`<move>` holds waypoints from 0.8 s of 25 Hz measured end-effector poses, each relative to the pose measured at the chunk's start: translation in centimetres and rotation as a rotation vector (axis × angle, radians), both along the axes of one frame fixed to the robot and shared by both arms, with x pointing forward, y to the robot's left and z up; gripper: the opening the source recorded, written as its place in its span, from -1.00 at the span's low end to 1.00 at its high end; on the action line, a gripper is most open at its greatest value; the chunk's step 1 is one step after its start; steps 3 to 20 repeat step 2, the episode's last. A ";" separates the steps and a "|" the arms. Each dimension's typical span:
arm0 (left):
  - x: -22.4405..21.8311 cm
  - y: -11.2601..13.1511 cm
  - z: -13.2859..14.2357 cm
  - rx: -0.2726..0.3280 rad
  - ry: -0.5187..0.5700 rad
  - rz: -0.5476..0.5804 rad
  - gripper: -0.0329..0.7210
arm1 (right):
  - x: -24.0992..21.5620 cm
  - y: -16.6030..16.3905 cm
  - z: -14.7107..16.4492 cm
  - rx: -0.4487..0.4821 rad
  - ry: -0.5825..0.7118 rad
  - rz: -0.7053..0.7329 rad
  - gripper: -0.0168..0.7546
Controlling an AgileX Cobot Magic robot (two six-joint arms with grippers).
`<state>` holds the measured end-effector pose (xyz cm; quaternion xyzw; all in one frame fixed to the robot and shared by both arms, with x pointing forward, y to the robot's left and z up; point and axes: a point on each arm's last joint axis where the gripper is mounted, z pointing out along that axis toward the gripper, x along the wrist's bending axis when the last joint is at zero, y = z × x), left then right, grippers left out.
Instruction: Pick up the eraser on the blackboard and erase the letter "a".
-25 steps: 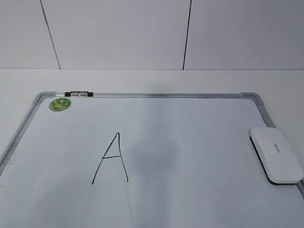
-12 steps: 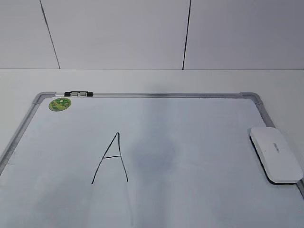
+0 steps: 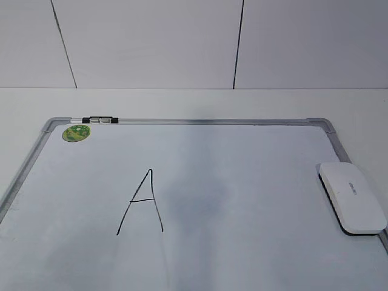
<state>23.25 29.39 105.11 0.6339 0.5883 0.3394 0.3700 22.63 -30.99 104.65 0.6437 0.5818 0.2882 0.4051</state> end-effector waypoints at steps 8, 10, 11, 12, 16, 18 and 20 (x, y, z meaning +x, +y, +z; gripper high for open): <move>0.0 0.0 0.0 0.000 0.000 0.000 -0.28 | 0.0 0.0 0.0 0.000 0.000 0.000 0.58; 0.0 0.0 0.0 0.000 0.000 0.000 -0.28 | 0.0 0.0 0.0 0.000 0.000 0.000 0.58; 0.0 0.0 0.0 0.000 0.000 0.000 -0.28 | 0.0 0.0 0.0 0.000 0.000 0.000 0.58; 0.0 0.0 0.0 0.000 0.000 0.000 -0.28 | 0.0 0.0 0.0 0.000 0.000 0.000 0.58; 0.0 0.0 0.0 0.000 0.000 0.000 -0.28 | 0.0 0.0 0.0 0.000 0.000 0.000 0.58; 0.0 0.0 0.0 0.000 0.000 0.000 -0.28 | 0.0 0.0 0.0 0.000 0.000 0.000 0.58; 0.0 0.0 0.0 0.000 0.000 0.000 -0.28 | 0.0 0.0 0.0 0.000 0.000 0.000 0.58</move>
